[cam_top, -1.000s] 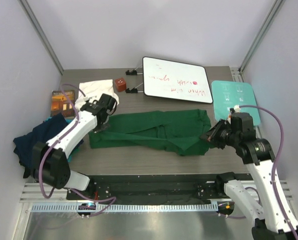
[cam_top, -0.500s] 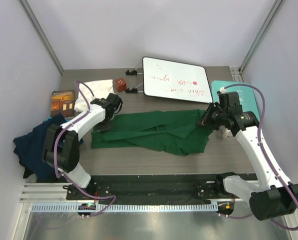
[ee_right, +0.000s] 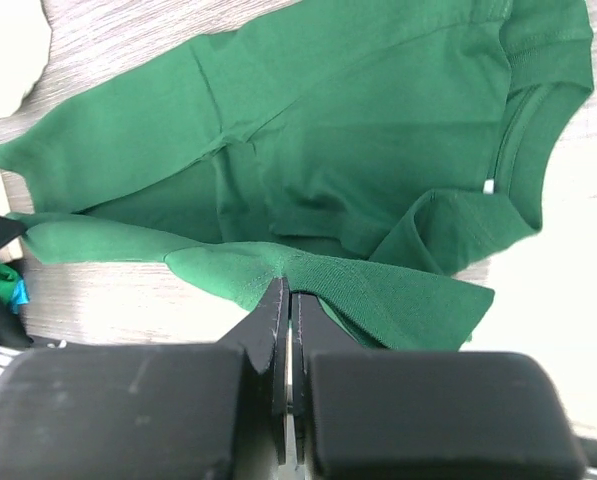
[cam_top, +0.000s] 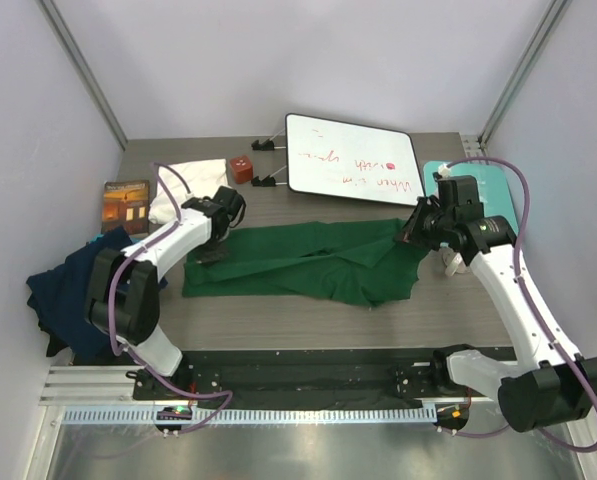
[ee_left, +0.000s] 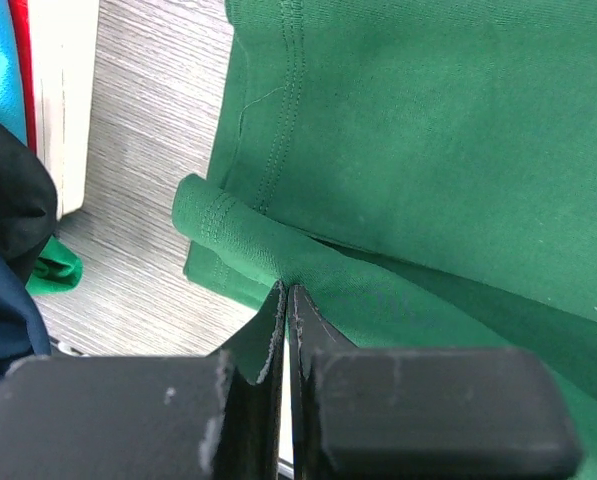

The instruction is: Fold and stack the t-shirts

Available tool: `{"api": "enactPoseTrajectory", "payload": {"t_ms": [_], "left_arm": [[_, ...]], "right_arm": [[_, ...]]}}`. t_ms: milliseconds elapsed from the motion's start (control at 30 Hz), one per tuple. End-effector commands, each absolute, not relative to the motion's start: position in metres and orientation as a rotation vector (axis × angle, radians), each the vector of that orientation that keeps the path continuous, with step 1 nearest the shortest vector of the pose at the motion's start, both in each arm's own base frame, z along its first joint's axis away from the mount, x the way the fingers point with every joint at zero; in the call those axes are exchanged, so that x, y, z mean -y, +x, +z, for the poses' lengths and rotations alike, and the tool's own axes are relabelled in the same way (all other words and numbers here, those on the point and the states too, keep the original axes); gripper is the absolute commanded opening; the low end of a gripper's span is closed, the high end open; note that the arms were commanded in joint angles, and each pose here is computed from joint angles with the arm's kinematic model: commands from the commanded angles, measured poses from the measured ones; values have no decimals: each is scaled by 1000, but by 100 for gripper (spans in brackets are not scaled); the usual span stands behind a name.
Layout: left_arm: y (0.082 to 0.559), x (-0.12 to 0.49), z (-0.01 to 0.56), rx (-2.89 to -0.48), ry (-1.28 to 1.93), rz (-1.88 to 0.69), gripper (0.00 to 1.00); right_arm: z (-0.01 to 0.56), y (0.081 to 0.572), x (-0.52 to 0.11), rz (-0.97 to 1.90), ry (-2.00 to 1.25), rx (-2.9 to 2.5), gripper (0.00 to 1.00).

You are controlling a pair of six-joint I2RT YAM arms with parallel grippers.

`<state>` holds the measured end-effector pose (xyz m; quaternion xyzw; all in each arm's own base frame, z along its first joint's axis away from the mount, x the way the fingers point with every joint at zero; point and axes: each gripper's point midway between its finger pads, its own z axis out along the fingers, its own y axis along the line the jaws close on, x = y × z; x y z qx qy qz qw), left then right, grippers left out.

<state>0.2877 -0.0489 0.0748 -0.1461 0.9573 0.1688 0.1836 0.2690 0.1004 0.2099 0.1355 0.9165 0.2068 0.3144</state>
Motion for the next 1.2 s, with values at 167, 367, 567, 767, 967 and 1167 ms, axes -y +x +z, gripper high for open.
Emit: {"api": "enactPoseTrajectory", "payload": {"t_ms": [167, 367, 567, 767, 967, 1167], "left_arm": [[314, 48, 67, -2679, -396, 552, 0], [334, 50, 67, -2672, -385, 604, 0], [347, 49, 71, -2658, -365, 647, 0], [344, 49, 57, -2701, -341, 675, 0], [336, 44, 53, -2716, -340, 716, 22], [339, 36, 72, -2641, -393, 758, 40]], "right_arm": [[212, 318, -114, 587, 252, -2355, 1], [202, 346, -121, 600, 221, -2350, 1], [211, 369, -125, 607, 196, -2318, 1], [204, 383, -130, 607, 206, -2333, 1], [190, 386, -132, 588, 208, -2366, 1], [180, 392, -137, 584, 205, -2387, 1]]}}
